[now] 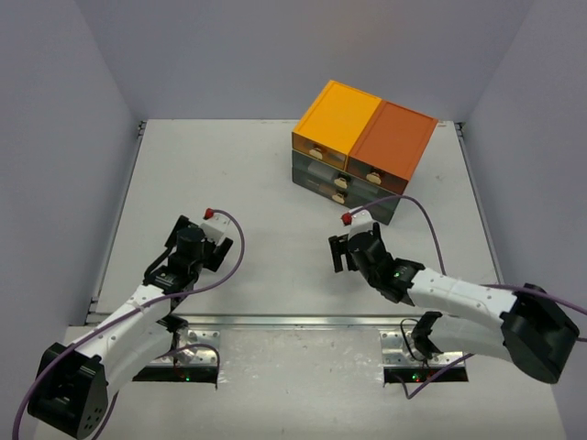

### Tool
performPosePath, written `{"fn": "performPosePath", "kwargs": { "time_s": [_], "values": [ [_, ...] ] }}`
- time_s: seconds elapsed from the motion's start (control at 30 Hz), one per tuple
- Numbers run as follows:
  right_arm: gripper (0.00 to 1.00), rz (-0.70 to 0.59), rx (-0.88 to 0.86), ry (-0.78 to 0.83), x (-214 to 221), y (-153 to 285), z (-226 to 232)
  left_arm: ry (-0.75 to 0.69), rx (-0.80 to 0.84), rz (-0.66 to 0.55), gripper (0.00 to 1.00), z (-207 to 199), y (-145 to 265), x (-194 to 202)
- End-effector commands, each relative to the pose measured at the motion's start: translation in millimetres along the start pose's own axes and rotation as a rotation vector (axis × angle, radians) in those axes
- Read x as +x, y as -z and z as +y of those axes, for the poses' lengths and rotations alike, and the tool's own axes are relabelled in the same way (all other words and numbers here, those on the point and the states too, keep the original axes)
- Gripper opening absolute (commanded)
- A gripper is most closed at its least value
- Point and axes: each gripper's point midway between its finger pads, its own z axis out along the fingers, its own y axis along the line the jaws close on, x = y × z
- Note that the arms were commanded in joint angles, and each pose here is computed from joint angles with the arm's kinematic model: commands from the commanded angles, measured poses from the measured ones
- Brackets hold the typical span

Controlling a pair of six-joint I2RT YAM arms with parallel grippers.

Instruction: Organize the makeup

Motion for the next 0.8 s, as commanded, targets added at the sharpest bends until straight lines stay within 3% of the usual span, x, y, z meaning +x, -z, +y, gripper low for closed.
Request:
{"fn": "performPosePath", "kwargs": {
  "time_s": [0.0,0.1,0.17,0.33,0.47,0.67,0.77],
  "values": [
    [0.86,0.129,0.018,0.048,28.1,29.8,-24.1,0.034,-0.032,-0.049,1.00,8.7,0.3,-12.0],
    [0.92,0.094,0.162,-0.063,22.9,41.2,-57.4,0.037,-0.039,-0.053,1.00,10.1,0.7,-12.7],
    [0.98,0.046,0.350,-0.204,25.9,57.0,-100.1,0.040,-0.043,-0.057,1.00,11.2,1.3,-13.2],
    [0.99,-0.109,0.766,-0.445,42.3,88.7,-188.7,0.043,-0.052,-0.045,1.00,12.7,0.6,-10.9],
    [0.99,-0.134,0.814,-0.584,57.1,91.1,-200.6,0.048,-0.061,-0.050,1.00,14.7,1.5,-11.5],
    [0.99,-0.072,0.770,-0.550,58.8,78.3,-193.1,0.052,-0.062,-0.065,1.00,15.8,3.3,-13.7],
    [0.99,-0.096,0.831,-0.635,58.4,77.6,-197.7,0.052,-0.064,-0.056,1.00,15.9,2.2,-12.2]
  ]
}}
